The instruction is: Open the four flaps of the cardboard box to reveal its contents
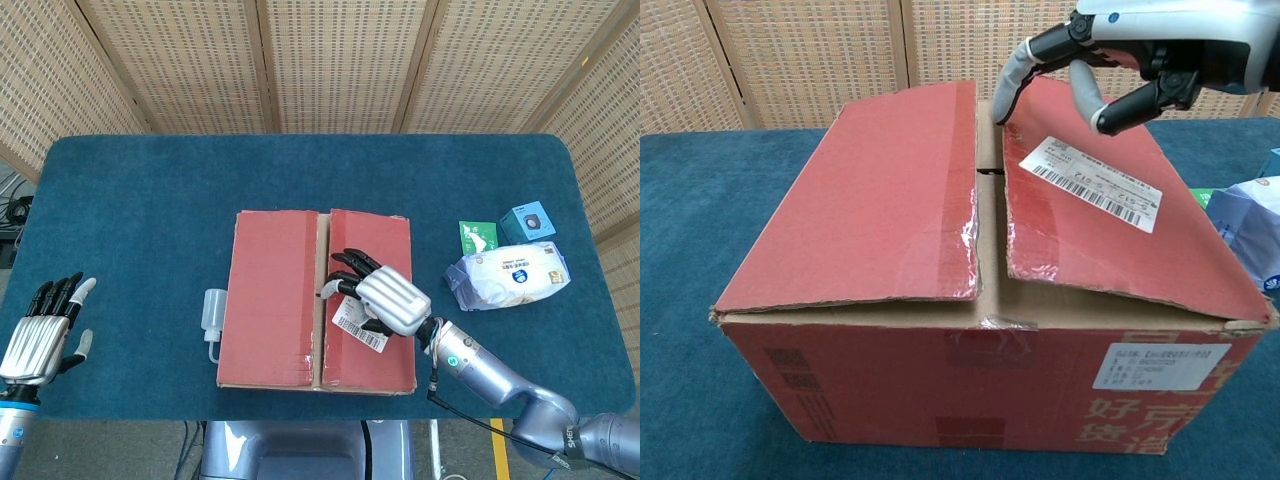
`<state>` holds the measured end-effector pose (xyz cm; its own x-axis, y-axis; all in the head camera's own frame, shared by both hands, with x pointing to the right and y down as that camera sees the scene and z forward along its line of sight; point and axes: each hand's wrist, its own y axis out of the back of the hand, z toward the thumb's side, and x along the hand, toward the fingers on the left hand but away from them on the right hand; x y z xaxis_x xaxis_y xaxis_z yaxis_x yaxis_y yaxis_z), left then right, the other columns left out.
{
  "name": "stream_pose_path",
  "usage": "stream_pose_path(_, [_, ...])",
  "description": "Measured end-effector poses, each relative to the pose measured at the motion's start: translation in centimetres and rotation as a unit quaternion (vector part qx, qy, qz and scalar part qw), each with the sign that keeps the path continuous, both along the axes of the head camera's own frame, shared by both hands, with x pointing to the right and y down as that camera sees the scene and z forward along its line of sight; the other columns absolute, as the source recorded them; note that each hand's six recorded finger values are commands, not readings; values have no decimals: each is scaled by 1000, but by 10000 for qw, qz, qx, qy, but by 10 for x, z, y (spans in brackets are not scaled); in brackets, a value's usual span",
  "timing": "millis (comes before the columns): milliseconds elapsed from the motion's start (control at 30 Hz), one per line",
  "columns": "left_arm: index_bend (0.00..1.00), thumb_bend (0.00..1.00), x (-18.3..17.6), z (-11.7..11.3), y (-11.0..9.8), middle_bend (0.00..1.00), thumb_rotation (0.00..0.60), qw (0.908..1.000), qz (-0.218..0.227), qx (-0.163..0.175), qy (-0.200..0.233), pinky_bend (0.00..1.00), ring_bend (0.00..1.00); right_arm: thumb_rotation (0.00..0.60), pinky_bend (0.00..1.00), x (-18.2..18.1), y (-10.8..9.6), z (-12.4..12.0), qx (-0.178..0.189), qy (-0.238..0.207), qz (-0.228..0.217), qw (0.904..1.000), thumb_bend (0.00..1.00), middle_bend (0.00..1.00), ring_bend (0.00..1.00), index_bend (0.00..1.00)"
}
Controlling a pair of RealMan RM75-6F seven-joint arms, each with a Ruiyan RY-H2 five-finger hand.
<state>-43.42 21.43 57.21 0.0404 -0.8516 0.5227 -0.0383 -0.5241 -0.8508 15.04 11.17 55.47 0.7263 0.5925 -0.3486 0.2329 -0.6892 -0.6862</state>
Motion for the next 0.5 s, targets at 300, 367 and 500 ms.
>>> stream_pose_path(300, [0,522,3,2,-1,0,600,10000,14,-22,24,0,0,600,0,-9,-2,-5,94,-18,-92,9999,1000,295,0,317])
stream_pose_path(367, [0,521,3,3,-2,0,600,10000,6,-29,23,0,0,600,0,-10,-2,-5,82,-7,-114,9999,1000,294,0,317])
stream_pose_path(500, [0,521,1,4,-1,0,600,10000,-9,-45,20,0,0,600,0,-13,-1,-2,46,22,-151,9999,1000,295,0,317])
